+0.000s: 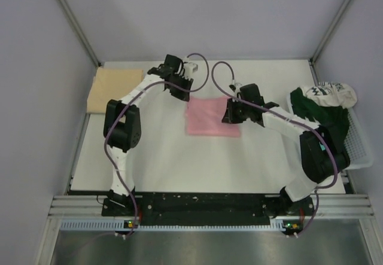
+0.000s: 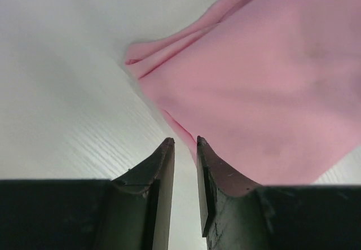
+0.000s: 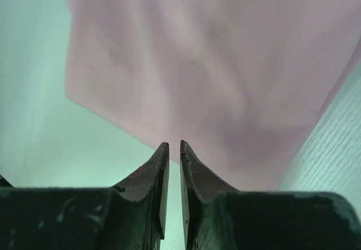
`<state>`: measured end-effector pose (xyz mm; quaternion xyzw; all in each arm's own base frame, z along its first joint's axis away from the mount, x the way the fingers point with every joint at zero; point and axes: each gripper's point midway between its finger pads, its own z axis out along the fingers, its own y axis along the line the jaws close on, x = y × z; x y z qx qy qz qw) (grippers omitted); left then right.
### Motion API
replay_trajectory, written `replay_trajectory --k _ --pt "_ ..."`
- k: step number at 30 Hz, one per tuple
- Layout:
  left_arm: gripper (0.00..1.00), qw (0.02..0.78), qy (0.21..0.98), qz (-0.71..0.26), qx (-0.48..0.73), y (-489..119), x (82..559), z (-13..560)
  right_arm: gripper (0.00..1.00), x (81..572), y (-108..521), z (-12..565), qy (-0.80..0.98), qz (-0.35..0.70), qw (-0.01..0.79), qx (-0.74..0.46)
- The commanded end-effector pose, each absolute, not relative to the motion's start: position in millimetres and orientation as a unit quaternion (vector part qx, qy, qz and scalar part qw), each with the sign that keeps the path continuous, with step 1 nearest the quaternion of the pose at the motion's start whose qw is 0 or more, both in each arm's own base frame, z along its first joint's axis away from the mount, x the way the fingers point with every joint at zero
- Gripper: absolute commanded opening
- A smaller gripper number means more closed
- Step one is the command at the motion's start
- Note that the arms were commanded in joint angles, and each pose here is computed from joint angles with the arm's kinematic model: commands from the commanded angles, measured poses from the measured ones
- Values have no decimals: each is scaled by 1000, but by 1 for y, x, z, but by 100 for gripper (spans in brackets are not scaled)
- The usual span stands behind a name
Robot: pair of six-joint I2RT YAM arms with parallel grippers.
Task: Fold and stack the t-shirts
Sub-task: Smooth out wrinkles on the folded tshirt
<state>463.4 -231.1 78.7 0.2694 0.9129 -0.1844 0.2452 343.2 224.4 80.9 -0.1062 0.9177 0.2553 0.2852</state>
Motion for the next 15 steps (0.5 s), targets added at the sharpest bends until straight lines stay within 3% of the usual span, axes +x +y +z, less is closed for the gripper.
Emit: replay_trajectory --k 1,7,15 --pt "27 361 859 -182 315 -238 447 163 13 340 231 120 893 295 326 -93" --pt "22 263 881 -208 335 -254 384 81 14 339 216 93 911 275 302 -61" --pt "20 180 911 -201 310 -237 357 26 15 319 202 25 939 258 227 -9"
